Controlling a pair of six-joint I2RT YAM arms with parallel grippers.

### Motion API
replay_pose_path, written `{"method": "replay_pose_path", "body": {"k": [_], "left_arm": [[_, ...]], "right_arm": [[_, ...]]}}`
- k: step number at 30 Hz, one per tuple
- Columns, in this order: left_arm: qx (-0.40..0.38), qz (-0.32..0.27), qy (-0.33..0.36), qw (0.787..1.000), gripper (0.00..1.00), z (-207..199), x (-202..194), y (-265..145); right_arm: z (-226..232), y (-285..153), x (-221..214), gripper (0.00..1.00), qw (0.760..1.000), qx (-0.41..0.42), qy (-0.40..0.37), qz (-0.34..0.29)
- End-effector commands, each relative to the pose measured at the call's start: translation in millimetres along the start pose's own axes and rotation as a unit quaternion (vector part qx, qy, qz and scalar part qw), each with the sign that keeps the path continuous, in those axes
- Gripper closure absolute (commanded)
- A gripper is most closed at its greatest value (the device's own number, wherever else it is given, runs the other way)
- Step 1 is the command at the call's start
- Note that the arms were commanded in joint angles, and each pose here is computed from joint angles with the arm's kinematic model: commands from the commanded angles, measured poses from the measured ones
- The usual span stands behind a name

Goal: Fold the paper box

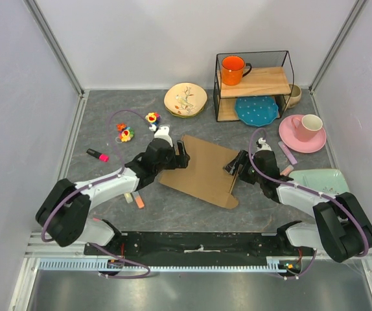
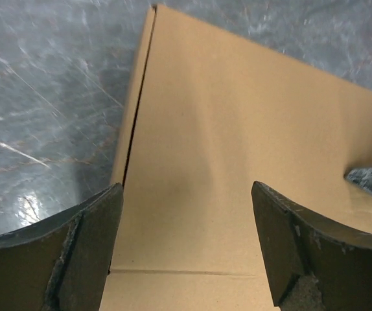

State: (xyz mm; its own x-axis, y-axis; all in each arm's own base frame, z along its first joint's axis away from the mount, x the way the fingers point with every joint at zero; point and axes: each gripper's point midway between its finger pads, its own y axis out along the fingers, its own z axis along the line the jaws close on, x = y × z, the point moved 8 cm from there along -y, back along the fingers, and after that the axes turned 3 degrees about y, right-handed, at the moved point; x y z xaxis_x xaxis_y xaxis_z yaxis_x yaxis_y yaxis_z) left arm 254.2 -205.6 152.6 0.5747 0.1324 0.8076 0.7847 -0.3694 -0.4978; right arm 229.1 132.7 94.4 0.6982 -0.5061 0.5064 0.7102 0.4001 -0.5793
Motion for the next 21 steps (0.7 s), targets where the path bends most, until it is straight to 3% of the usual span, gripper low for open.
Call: {"method": "replay_pose_path", "body": {"k": [1, 8, 13, 16, 18, 21], "left_arm": [[-0.046, 0.049, -0.025, 0.997, 0.15, -9, -14, 8], [-0.011, 0.051, -0.060, 0.997, 0.18, 17, -32, 14], [-0.006, 0.085, -0.070, 0.994, 0.30, 25, -50, 17], [-0.021, 0.029, -0.094, 0.995, 0.29, 25, -40, 2], [-0.029, -0.032, -0.110, 0.993, 0.23, 21, -17, -12], [-0.027, -0.069, -0.109, 0.991, 0.16, 16, 9, -26]], "right_arm": [[-22, 0, -12, 0.18, 0.998, -0.059, -0.021, 0.030], [-23, 1, -11, 0.19, 0.997, -0.063, -0.024, 0.028], [-26, 0, -12, 0.19, 0.997, -0.067, -0.025, 0.025], [-24, -4, -9, 0.18, 0.998, -0.064, -0.026, 0.013], [-22, -6, -5, 0.18, 0.997, -0.067, -0.027, 0.007], [-19, -8, -1, 0.17, 0.997, -0.069, -0.032, 0.000]]}}
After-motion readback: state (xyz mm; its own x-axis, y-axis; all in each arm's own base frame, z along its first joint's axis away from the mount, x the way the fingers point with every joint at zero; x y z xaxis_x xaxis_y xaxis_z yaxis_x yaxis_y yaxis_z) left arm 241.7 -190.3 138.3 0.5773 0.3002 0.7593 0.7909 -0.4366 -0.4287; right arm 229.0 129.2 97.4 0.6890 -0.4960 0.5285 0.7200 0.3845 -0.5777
